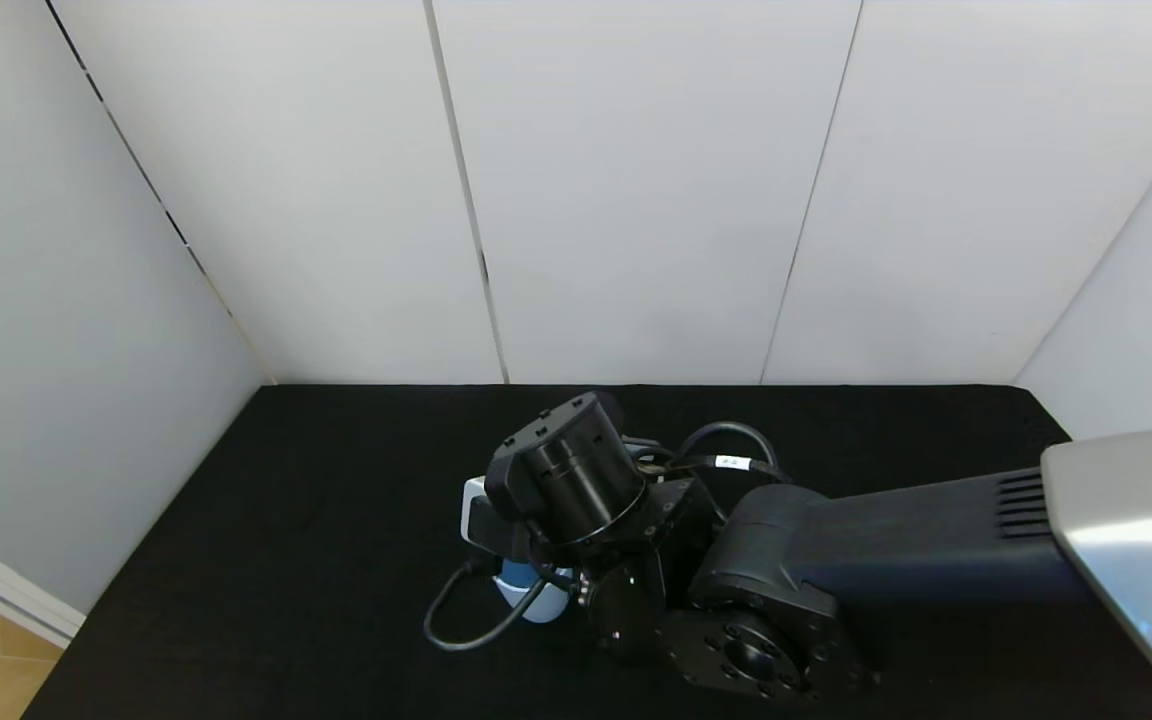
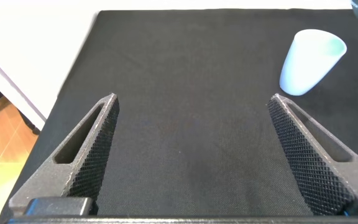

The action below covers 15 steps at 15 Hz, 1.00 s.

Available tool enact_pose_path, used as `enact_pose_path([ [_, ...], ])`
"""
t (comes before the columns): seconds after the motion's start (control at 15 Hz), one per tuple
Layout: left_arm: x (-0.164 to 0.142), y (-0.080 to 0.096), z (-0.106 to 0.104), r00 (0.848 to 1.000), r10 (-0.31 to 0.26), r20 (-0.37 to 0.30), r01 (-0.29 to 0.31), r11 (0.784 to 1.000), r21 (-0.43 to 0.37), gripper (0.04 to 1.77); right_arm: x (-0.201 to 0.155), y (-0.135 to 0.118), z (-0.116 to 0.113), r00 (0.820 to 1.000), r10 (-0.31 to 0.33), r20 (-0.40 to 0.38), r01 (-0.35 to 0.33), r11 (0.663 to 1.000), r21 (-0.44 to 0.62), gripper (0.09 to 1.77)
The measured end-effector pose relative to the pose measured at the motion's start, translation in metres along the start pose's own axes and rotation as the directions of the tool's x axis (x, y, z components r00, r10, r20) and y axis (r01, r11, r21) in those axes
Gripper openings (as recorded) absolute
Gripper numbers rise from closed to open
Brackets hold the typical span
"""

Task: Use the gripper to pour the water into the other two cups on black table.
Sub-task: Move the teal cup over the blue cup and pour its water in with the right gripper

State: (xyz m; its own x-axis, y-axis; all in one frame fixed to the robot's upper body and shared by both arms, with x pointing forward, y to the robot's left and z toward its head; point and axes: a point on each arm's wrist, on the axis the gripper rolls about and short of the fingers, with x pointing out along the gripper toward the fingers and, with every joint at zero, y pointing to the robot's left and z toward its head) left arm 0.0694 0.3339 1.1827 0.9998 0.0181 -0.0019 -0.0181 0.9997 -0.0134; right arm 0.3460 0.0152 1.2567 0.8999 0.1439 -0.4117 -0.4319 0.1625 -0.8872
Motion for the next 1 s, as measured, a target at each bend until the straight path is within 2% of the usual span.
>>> enact_pose_path([
  [0.2,0.0000,0.0000,0.0000,1.000,0.000,0.000,0.000,1.000,0.000,1.72,0.0024,0.0030,0.0007,0.999,-0.024,-0.036,0.022,0.998,-0.065,1.18],
  [0.53,0.0000,0.0000,0.0000,1.000,0.000,0.000,0.000,1.000,0.000,1.72,0.0047,0.0051,0.0073,0.999,-0.035,-0.038,0.028,0.987,-0.161,1.18],
  [0.73,0.0000,0.0000,0.0000,1.000,0.000,0.000,0.000,1.000,0.000,1.72,0.0061,0.0060,0.0073,0.995,-0.064,-0.077,0.045,0.972,-0.233,1.18],
  [1.0,0.0000,0.0000,0.0000,1.000,0.000,0.000,0.000,1.000,-0.001,1.72,0.0066,0.0067,0.0074,0.994,-0.071,-0.086,0.040,0.948,-0.315,1.18],
])
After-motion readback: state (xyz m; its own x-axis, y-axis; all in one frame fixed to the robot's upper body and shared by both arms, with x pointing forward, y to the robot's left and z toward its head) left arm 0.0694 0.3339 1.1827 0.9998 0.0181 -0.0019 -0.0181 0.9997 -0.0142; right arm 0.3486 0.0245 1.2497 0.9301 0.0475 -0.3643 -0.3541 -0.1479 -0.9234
